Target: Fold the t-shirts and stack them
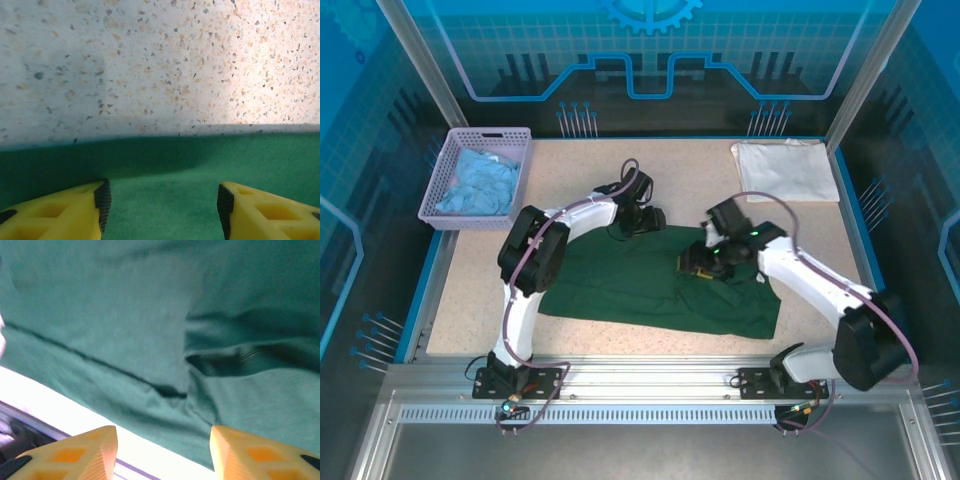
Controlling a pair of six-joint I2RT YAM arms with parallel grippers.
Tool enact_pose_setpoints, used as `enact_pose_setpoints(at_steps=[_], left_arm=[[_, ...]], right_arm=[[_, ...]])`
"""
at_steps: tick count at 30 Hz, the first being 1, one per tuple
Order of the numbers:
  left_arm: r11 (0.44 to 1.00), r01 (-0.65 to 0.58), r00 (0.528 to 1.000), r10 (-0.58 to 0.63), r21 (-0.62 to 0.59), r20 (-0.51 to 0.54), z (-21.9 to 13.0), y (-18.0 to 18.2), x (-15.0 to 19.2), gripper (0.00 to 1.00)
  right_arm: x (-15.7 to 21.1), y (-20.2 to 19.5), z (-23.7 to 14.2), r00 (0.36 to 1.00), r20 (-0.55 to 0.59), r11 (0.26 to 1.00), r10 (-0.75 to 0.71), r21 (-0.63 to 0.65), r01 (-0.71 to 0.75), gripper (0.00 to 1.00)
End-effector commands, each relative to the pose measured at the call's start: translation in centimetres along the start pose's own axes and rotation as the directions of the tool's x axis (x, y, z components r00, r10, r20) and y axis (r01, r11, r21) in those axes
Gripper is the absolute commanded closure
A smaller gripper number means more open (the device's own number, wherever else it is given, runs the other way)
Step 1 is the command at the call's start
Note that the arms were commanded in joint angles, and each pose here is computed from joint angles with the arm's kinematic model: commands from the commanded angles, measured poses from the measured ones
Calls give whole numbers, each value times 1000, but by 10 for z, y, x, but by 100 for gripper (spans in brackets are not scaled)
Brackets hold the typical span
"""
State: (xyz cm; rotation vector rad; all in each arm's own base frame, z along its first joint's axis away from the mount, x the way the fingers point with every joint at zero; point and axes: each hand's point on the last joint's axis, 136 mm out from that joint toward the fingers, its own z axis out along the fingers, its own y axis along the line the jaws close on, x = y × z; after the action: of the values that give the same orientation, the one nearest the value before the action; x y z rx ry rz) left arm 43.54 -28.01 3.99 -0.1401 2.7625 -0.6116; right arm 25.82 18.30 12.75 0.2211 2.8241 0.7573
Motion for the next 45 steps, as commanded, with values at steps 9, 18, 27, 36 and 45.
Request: enact_pose_setpoints(at_steps=[9, 18, 27, 36, 45], left_arm=[[970, -175, 978, 191, 169, -83, -25, -124, 66, 56], [953, -271, 929, 296, 137, -221, 8, -131, 99, 65], [927, -311, 868, 367, 210, -334, 2, -117, 136, 67], [902, -346, 842, 420, 259, -338, -12, -103, 159, 67], [882, -360, 824, 453, 303, -340, -26, -96, 174, 63]], right_arm=[[-49, -100, 25, 969, -29, 963, 247, 117, -242, 99], [-37, -125, 55, 962, -94, 952, 256, 196, -234, 100], [-8, -118, 61, 965, -162, 967, 205, 189, -173, 100], [37, -108, 45, 965, -210, 976, 157, 185, -119, 100], [69, -95, 46, 959, -264, 980, 106, 193, -55, 100]])
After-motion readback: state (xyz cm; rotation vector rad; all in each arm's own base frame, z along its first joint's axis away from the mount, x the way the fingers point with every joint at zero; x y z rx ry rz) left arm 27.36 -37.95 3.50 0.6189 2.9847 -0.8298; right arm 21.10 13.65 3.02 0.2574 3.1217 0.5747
